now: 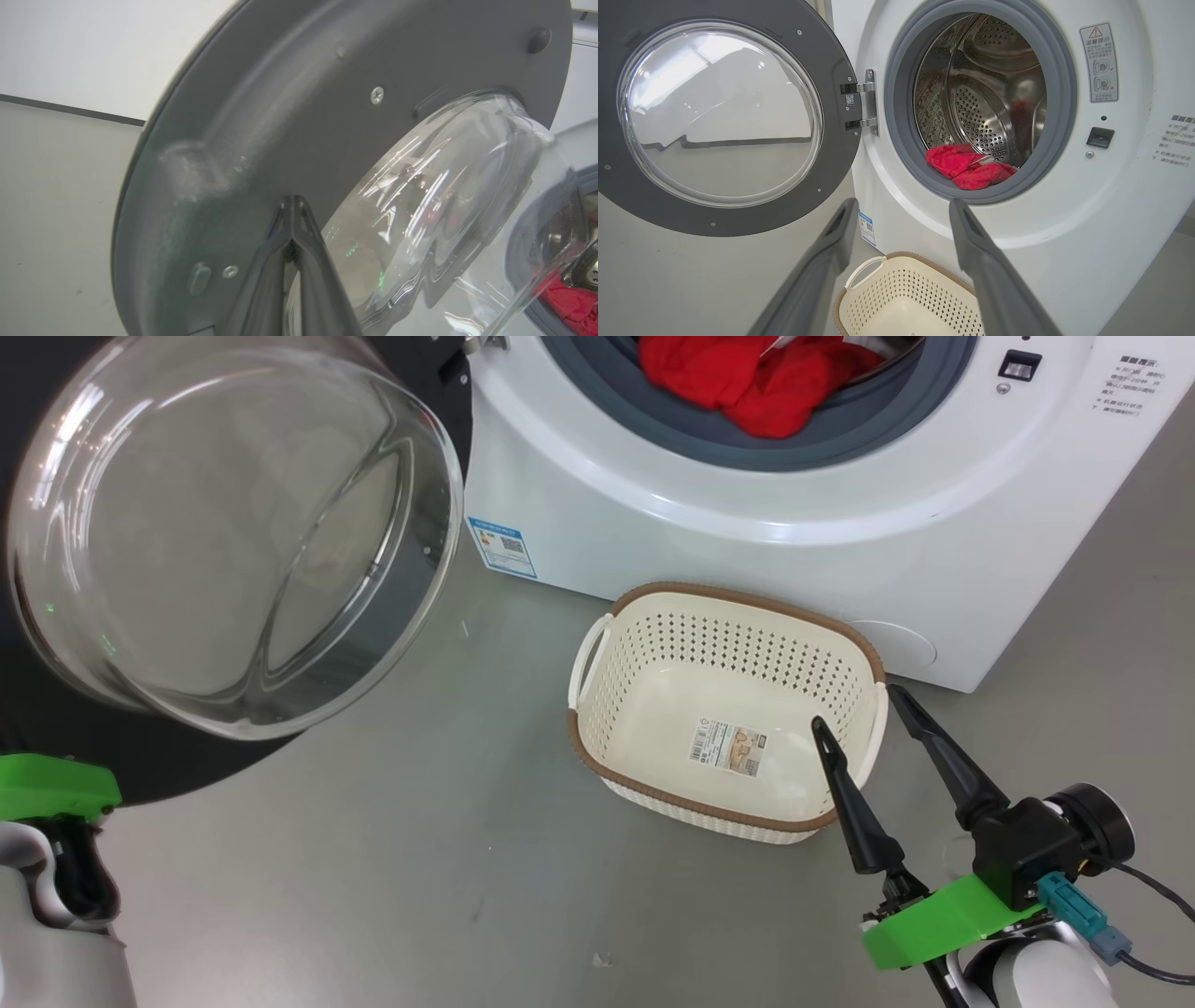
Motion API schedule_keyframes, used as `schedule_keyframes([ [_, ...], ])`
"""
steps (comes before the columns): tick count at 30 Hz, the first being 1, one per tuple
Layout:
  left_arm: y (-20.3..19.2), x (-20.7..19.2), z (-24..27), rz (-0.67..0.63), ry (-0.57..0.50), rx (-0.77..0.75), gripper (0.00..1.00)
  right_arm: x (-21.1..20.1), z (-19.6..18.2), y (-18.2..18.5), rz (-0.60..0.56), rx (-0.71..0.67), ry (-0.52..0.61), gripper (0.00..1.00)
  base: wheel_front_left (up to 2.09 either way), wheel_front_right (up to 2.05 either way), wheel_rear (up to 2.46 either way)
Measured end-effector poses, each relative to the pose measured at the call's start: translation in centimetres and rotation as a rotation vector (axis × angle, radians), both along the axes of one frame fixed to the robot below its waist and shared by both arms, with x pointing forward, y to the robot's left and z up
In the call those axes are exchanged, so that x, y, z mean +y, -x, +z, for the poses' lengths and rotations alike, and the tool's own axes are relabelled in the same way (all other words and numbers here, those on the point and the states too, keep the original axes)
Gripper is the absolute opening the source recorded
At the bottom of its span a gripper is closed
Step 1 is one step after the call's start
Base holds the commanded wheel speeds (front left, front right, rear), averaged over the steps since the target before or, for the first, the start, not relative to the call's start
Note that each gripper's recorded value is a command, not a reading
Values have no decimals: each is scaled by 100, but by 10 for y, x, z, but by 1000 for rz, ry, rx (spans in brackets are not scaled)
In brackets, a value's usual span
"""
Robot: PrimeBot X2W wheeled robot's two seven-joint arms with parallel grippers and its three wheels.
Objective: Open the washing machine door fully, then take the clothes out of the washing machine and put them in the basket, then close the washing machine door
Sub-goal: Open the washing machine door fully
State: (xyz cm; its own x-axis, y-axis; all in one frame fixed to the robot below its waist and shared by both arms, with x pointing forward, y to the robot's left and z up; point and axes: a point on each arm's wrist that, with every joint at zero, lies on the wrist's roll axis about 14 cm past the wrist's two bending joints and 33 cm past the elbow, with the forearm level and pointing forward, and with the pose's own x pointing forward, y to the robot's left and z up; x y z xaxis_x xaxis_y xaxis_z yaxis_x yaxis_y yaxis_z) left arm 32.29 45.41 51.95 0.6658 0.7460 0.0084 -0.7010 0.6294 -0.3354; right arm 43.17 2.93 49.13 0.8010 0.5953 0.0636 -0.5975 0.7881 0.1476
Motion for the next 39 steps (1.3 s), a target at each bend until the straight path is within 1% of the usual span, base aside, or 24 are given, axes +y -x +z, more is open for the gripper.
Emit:
schedule_keyframes([
  [8, -8, -14, 18, -55, -38, -73, 0, -5, 3, 0, -15, -3, -4, 100, 0, 0, 0],
  [9, -8, -16, 20, -59, -44, -81, 25, -6, 3, 0, -19, -3, -3, 100, 0, 0, 0],
  [10, -8, -18, 23, -64, -53, -89, 72, -8, 4, 0, -23, -9, -7, 100, 0, 0, 0],
  [11, -9, -21, 26, -71, -62, -99, 100, -9, 4, 0, -27, -9, -5, 100, 0, 0, 0],
  [15, -16, -39, 45, -132, -113, -148, 100, -18, 6, -1, -54, -13, -21, 100, 0, 0, 0],
  [19, -28, -73, 73, -242, -169, -241, 100, -30, 7, -2, -91, -16, -24, 100, 0, 0, 0],
  [22, -34, -99, 86, -321, -182, -299, 100, -42, 9, -4, -126, -20, -29, 100, 0, 0, 0],
  [24, -34, -110, 89, -352, -178, -321, 100, -52, 10, -5, -157, -27, -28, 100, 0, 0, 0],
  [28, -40, -131, 90, -416, -174, -339, 100, -73, 11, -7, -218, -32, -21, 100, 0, 0, 0],
  [30, -47, -148, 89, -470, -167, -344, 100, -81, 12, -7, -241, -37, -22, 100, 0, 0, 0],
  [31, -47, -148, 89, -470, -167, -344, 100, -81, 12, -7, -241, -37, -22, 100, 0, 0, 0],
  [33, -55, -165, 88, -531, -161, -343, 100, -88, 14, -7, -259, -42, -26, 100, 0, 0, 0],
  [36, -64, -194, 84, -648, -185, -315, 100, -99, 18, -7, -292, -45, -38, 100, 0, 0, 0],
  [39, -70, -216, 76, -727, -175, -297, 100, -112, 18, -5, -325, -45, -33, 100, 0, 0, 0],
])
